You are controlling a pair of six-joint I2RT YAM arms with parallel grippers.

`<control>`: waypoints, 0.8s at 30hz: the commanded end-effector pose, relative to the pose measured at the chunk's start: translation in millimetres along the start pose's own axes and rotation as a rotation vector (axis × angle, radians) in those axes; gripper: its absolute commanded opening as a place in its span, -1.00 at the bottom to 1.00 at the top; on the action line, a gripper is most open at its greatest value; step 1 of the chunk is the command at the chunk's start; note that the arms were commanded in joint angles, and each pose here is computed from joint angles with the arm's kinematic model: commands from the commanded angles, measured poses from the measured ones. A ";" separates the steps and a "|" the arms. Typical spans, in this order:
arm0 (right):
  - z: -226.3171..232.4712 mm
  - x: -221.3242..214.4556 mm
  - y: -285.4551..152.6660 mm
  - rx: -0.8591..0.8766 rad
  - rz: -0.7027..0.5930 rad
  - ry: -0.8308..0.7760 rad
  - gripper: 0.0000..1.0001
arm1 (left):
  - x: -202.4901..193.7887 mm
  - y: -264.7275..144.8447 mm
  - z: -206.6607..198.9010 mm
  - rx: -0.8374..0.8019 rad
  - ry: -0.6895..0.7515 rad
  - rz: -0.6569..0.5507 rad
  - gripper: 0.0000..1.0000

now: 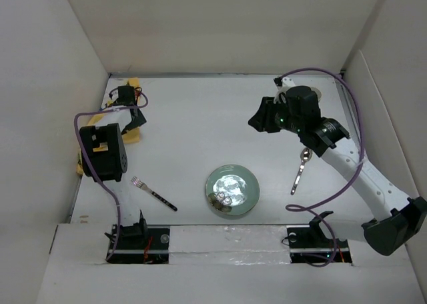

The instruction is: Set the dinner table for one person

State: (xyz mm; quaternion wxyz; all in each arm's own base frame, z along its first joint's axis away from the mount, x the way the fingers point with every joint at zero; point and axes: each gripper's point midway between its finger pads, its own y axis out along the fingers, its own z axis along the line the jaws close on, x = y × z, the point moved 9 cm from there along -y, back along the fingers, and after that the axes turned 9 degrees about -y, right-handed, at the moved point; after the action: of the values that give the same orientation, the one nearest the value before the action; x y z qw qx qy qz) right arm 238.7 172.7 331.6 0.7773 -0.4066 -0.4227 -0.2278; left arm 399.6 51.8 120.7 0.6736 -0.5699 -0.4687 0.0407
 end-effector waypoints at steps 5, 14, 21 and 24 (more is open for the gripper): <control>12.6 5.8 10.2 0.056 -0.024 -0.031 -0.13 | -6.7 3.1 -8.9 0.026 0.073 0.015 0.01; 0.7 2.1 13.5 -0.001 -0.018 -0.031 -0.12 | -22.8 13.7 2.1 0.105 0.118 0.080 -0.99; -10.9 7.2 13.5 -0.024 -0.027 -0.013 -0.12 | -4.1 -44.0 -47.2 -0.119 0.144 0.034 -1.00; -9.1 10.6 14.7 -0.009 -0.029 -0.016 -0.12 | 11.0 -107.3 -96.4 -0.306 0.157 -0.052 -1.00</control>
State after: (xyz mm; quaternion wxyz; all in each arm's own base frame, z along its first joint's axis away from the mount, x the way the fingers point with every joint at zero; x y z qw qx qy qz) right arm 253.7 170.5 318.7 0.7743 -0.4275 -0.4068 -0.2284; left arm 409.2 4.8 126.8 0.6958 -0.6026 -0.3905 0.0144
